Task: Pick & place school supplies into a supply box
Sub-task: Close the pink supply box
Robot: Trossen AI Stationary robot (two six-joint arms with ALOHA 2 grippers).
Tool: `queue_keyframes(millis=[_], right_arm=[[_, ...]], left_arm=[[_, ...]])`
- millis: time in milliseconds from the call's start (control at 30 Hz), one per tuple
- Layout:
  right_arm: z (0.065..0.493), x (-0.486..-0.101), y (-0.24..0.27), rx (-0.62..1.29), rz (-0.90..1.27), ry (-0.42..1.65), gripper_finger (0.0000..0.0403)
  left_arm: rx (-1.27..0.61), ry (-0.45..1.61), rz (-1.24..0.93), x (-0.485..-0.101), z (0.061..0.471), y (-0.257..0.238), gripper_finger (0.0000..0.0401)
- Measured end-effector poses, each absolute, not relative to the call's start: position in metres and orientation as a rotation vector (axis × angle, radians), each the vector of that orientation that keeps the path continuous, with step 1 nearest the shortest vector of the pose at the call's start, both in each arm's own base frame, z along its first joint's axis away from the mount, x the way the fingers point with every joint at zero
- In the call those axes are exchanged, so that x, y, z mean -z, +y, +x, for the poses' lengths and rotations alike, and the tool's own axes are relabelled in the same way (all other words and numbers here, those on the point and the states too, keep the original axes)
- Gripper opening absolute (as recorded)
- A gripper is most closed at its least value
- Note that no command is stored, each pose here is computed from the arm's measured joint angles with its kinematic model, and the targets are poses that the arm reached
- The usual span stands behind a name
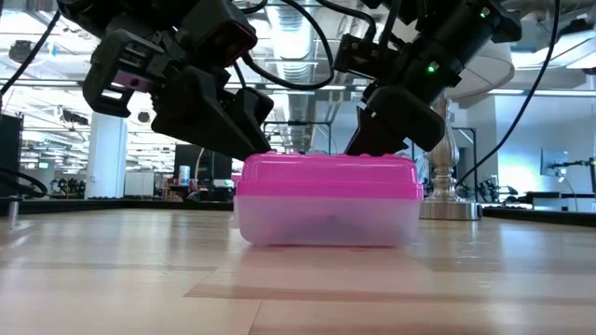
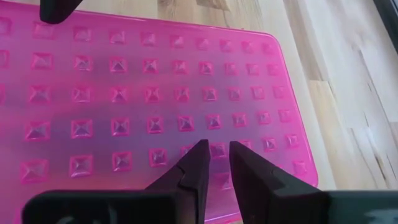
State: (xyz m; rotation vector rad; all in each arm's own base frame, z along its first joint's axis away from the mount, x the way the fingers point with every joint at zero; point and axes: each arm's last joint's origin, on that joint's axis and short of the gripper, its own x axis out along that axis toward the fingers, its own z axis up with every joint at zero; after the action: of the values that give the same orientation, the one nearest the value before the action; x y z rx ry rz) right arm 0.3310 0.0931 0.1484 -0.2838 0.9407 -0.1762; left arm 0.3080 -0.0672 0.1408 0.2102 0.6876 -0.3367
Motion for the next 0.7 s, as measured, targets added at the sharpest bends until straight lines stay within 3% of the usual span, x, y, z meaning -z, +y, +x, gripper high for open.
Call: queue_keyframes(millis=[400,700], right_arm=[[0.331,-0.149,0.094,0.184,-0.293,0.937,0.0063],[0.324,-0.169,0.096,0.129,-0.338,0.894,0.0063]], left_arm=[[0.331,0.663,0.214,-0.144,0.308,-0.067,0.0132],[0.229,0.51,0.297,-0.185,0.3,-0.063,0.0132]])
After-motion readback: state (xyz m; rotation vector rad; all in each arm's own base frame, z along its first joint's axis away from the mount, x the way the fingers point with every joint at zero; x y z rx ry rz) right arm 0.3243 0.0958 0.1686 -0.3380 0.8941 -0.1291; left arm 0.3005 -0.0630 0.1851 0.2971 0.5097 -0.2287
